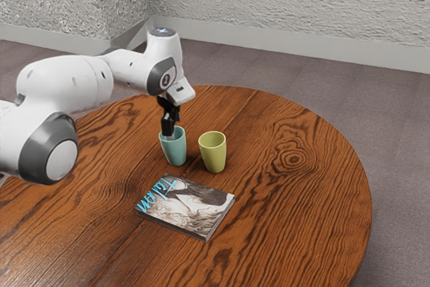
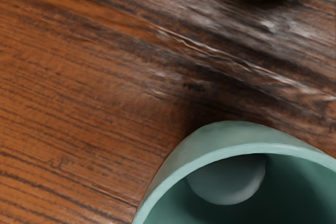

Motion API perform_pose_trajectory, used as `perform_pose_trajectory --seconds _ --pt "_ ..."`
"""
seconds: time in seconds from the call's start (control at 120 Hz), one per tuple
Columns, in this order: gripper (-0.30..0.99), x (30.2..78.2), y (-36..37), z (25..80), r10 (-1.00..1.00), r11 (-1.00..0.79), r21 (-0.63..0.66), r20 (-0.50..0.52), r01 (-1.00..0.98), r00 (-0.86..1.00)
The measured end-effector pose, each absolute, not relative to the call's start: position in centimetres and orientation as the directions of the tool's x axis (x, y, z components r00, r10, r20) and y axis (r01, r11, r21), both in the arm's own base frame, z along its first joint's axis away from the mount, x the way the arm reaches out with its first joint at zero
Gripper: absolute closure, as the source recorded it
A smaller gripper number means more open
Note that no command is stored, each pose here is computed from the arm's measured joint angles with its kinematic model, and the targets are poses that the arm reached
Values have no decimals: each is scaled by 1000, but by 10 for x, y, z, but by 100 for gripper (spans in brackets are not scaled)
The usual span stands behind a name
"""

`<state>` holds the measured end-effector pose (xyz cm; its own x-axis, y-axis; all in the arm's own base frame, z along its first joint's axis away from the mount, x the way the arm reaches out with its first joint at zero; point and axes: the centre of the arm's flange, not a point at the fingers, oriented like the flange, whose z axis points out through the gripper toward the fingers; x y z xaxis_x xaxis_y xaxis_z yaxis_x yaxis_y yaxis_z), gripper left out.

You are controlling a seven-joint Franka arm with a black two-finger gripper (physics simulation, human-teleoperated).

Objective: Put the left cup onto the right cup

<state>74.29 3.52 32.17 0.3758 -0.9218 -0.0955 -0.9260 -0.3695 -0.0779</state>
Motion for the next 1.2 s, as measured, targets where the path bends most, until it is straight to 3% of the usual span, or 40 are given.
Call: perform_pose_trajectory --seconds 0.258,0.417,0.758,1.2 --pt "52 744 37 317 -930 -353 -82 -79 -932 359" --pt "68 744 30 317 -934 -348 -81 -62 -934 353" --pt "77 739 35 327 -931 -356 -78 -51 -931 360" --pt "79 715 27 449 -933 -358 -145 14 -922 360"
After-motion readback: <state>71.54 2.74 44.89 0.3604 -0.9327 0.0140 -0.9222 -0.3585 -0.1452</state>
